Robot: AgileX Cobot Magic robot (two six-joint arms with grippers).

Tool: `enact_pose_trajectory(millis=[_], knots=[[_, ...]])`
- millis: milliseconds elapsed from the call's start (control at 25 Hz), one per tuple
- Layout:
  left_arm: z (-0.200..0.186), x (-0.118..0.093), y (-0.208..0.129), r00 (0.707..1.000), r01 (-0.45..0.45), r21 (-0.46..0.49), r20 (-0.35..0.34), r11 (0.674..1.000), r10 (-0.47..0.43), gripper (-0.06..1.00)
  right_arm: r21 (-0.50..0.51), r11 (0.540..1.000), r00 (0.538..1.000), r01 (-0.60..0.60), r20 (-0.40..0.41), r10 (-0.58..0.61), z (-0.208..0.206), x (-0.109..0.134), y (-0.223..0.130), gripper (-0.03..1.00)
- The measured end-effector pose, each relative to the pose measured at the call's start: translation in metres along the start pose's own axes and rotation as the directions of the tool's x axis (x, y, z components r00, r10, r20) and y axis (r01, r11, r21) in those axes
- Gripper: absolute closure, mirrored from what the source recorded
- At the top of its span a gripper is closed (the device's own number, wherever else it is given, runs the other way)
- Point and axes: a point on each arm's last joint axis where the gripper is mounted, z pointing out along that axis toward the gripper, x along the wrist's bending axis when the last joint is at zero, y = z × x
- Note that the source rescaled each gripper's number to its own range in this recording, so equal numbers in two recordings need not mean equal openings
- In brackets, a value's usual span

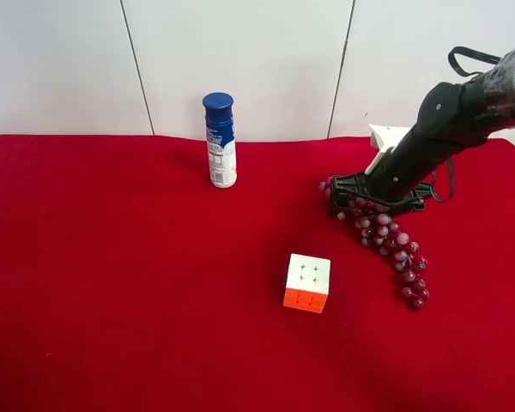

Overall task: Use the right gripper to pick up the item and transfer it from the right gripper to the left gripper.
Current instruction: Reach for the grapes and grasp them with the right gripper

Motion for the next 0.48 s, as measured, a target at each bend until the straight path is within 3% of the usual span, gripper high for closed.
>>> enact_pose_trajectory(millis=[320,400,480], knots=[[0.0,0.0,0.0,1.0,0.0,0.0,0.0,1.0,0.0,-0.06,0.045,0.999,1.0,-0.001,-0.002,0.001,0.0071,-0.0008,-0.0041,-0.03],[0.0,0.0,0.0,1.0,0.0,0.0,0.0,1.0,0.0,-0.06,0.055,0.999,1.0,-0.002,-0.001,0.002,0.01,-0.0013,-0.0054,0.05],[0.0,0.0,0.0,1.0,0.0,0.0,0.0,1.0,0.0,-0.06,0.057,0.998,1.0,-0.002,-0.001,0.002,0.0103,-0.0013,-0.0056,0.2]])
